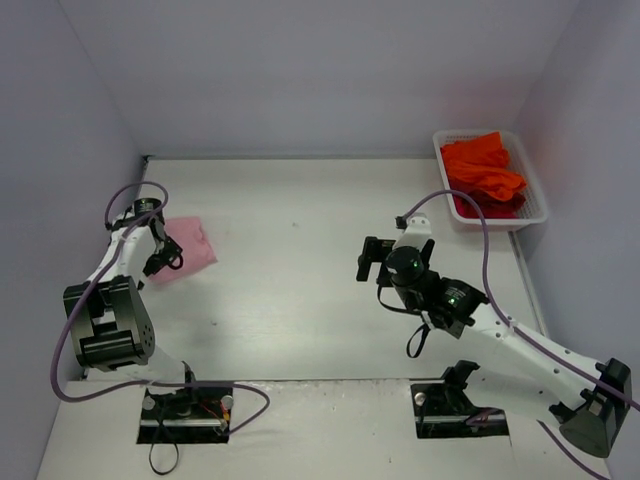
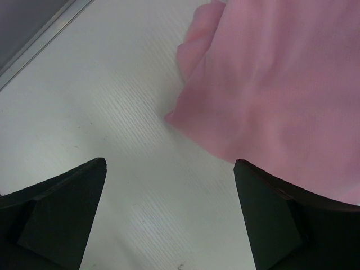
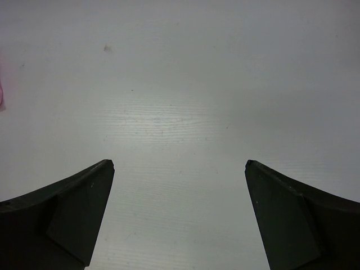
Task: Fold and stack the t-shirts
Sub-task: Neatly place the folded tshirt to the corner
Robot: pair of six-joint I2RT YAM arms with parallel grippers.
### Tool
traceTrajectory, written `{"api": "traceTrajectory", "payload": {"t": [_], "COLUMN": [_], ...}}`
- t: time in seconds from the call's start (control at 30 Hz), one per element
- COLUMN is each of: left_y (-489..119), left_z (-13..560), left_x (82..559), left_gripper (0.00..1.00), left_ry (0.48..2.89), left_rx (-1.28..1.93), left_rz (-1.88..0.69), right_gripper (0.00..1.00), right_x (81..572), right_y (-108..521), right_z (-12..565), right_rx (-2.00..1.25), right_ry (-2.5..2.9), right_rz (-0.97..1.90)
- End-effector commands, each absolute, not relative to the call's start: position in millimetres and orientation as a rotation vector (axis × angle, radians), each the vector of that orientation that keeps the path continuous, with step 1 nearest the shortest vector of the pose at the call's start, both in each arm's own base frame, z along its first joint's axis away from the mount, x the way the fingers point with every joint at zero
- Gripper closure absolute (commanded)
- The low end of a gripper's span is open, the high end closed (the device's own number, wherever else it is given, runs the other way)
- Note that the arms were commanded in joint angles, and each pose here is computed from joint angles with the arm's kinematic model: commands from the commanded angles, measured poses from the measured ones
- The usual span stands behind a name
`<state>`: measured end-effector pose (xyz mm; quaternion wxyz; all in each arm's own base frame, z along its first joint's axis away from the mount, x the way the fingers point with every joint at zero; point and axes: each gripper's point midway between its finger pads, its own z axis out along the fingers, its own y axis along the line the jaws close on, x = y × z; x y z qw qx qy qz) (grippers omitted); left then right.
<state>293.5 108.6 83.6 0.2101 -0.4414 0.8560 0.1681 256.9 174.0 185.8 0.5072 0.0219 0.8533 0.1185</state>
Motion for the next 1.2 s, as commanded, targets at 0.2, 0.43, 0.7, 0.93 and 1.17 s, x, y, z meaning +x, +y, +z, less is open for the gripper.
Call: {"api": "traceTrajectory", "payload": {"t": [0.2, 0.43, 0.7, 0.93, 1.17], "left_y": [125.0, 132.6, 138.4, 143.9, 150.8], "left_z": [90.8, 82.1, 68.6, 64.4, 67.4], "left_x": [305.8, 314.1, 328.4, 340.0, 351.0], "left_gripper": [0.06, 0.06, 0.07, 0.06, 0.06], "left_ry": [2.319, 2.329, 2.344, 2.349, 2.338], "left_rx": [-1.233, -1.237, -1.234, -1.235, -1.219], "left_rz": [0.451, 0.483, 0.491, 0.493, 0.515], "right_gripper": [0.00, 0.00, 0.00, 0.00, 0.00], "right_x": [265.6, 266.6, 269.5, 270.8, 273.0], "right_y": [180.1, 181.2, 185.0, 185.3, 187.0], "right_z": [209.0, 208.5, 203.3, 202.7, 199.0], "right_rx": [0.087, 0.093, 0.092, 0.094, 0.091], "right_ry": [2.001, 2.004, 2.021, 2.023, 2.032], "right_rz": [0.328, 0.328, 0.318, 0.311, 0.298]}}
